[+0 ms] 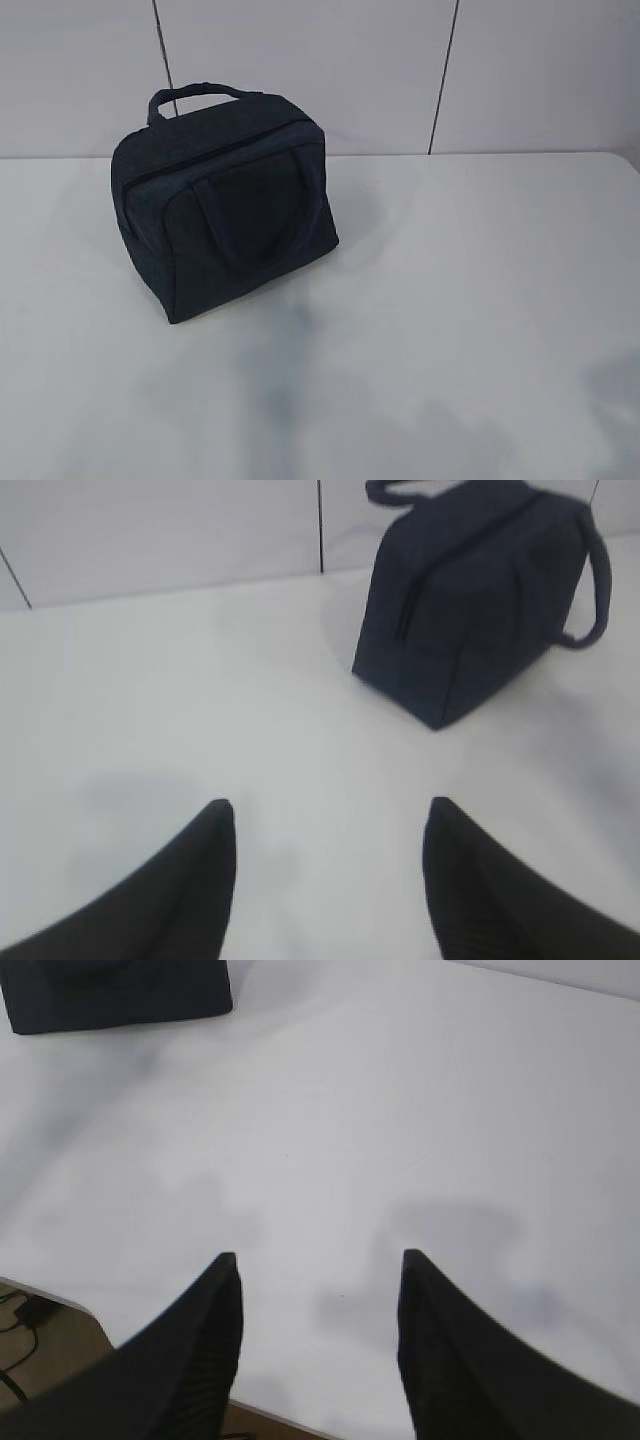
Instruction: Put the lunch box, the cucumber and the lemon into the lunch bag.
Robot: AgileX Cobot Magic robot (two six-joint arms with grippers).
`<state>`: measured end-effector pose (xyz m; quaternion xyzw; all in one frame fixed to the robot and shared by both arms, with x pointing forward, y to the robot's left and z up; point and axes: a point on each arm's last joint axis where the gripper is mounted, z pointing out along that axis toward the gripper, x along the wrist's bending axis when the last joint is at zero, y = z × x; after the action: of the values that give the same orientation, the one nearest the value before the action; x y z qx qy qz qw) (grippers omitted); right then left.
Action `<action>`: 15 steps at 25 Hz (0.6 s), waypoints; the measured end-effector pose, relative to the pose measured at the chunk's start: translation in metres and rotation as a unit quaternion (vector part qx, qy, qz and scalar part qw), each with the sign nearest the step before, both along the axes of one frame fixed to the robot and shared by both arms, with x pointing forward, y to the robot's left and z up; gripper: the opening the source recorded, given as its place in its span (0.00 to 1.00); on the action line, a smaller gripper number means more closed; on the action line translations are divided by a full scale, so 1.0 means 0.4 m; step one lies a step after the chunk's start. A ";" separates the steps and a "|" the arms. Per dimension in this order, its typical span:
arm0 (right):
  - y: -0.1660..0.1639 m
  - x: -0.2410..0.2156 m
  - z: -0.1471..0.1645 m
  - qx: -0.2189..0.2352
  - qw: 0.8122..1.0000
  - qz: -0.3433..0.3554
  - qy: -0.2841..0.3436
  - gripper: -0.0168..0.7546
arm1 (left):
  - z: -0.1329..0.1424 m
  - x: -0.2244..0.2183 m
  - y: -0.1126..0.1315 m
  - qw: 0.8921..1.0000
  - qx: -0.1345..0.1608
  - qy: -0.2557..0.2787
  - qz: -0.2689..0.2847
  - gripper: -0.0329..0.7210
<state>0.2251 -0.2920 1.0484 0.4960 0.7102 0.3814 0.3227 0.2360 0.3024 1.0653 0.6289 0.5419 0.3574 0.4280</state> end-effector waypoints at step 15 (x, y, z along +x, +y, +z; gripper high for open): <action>0.000 0.000 0.000 0.001 1.000 -0.001 0.000 0.50 | -0.030 -0.009 -0.003 0.998 0.001 0.062 -0.007 0.54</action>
<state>0.2251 -0.2920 1.0484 0.4969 0.7096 0.3818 0.3222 0.2325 0.3011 1.0531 0.6541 0.5629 0.3153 0.3949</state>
